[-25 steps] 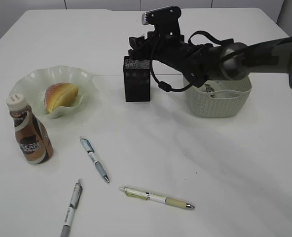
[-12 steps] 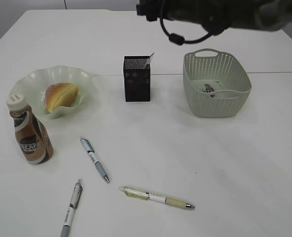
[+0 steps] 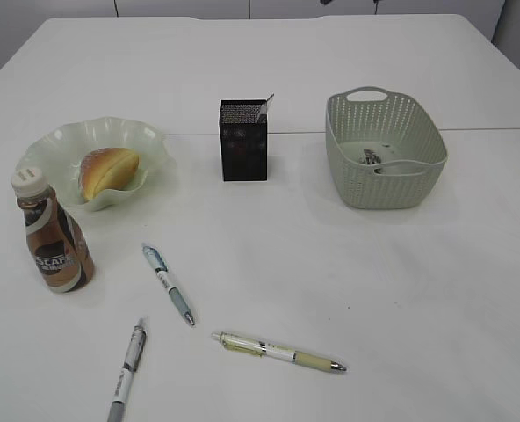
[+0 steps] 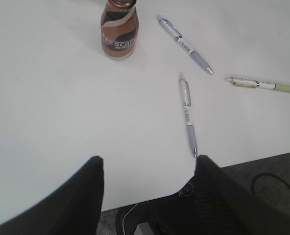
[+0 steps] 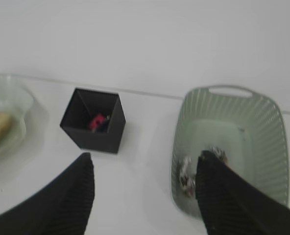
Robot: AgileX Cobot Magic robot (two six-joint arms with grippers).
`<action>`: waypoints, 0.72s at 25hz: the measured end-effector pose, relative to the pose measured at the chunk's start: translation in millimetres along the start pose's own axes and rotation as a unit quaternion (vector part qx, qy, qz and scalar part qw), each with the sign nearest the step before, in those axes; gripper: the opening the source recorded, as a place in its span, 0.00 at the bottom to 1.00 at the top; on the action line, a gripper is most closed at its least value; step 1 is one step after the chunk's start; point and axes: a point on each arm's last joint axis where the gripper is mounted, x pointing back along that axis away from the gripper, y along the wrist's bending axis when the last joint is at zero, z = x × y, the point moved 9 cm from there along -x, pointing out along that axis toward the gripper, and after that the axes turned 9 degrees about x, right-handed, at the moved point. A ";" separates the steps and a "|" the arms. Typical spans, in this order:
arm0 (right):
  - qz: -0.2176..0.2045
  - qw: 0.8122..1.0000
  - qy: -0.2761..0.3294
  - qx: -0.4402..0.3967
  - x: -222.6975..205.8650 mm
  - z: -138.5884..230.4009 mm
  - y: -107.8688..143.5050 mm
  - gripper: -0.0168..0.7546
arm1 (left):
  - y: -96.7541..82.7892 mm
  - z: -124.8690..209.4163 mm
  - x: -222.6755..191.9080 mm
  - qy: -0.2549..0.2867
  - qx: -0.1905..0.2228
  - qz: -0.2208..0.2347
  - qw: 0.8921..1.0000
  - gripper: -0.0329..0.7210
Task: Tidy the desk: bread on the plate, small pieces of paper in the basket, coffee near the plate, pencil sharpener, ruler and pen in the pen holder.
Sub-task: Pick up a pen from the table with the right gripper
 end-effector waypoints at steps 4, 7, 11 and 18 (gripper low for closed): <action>-0.002 0.996 0.093 0.014 13.1 31.8 6.7 0.64 | -0.4 0.1 0.0 0.000 0.000 0.001 1.000 0.62; -0.032 0.988 0.138 0.054 19.2 48.4 25.5 0.64 | -0.4 0.1 0.0 0.000 0.000 0.001 1.000 0.62; -0.105 0.972 0.160 0.140 29.9 60.8 66.5 0.64 | -0.3 0.0 -0.4 0.001 0.000 0.001 1.000 0.62; -0.193 0.926 0.235 0.221 25.1 102.3 110.7 0.64 | -0.3 0.0 -0.4 0.001 0.001 0.001 1.000 0.62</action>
